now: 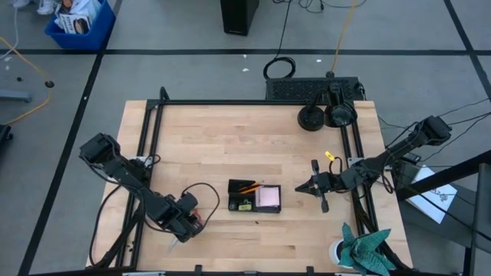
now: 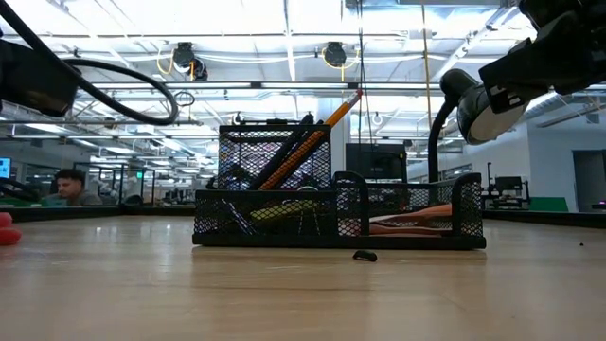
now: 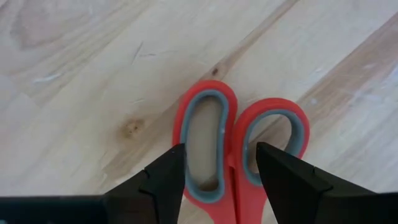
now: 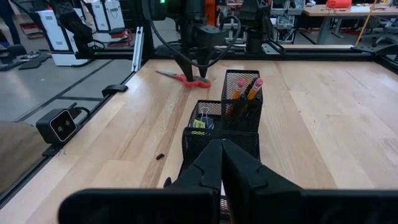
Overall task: Pick and place office supplies into organizer
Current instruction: Put the scissors into the top left section of the desk organizer
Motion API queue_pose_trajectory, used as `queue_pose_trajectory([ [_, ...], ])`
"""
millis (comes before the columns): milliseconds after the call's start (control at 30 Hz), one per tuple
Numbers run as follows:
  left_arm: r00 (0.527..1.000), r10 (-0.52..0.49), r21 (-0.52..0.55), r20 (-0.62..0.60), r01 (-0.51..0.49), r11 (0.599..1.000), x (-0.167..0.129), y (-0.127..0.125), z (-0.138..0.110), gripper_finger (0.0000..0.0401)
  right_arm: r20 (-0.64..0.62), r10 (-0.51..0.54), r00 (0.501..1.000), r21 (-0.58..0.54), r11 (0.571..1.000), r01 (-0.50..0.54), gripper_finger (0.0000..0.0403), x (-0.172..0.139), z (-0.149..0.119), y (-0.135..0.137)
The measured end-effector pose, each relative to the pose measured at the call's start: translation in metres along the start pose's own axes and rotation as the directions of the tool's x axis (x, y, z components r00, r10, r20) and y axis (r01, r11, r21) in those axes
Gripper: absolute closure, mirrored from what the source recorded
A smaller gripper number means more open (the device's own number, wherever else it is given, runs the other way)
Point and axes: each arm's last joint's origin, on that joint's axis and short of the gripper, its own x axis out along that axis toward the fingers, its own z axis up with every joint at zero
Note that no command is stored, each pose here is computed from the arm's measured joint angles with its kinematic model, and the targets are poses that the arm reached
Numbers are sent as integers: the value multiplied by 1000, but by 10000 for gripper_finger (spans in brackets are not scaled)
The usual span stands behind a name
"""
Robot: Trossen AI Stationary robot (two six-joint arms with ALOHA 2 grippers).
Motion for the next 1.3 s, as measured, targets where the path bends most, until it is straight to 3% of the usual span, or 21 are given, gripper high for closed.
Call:
queue_pose_trajectory([
  [233, 1000, 13, 4, -5, -13, 1000, 3, -3, -1, 199, 0, 0, 1000, 0, 1000, 0, 403, 0, 0, 0],
  [633, 999, 15, 86, 28, -18, 996, -22, -23, 11, 199, 4, 0, 1000, 1, 1000, 0, 403, 0, 0, 0],
  [1033, 1000, 31, 51, -5, -30, 998, -17, -24, 10, 200, 7, 1, 1000, -2, 1000, -1, 403, 0, 1, 0],
  [1300, 998, 48, 72, -42, -45, 996, -2, -29, 7, 254, 7, 1, 1000, -2, 1000, -1, 403, 0, 1, 0],
])
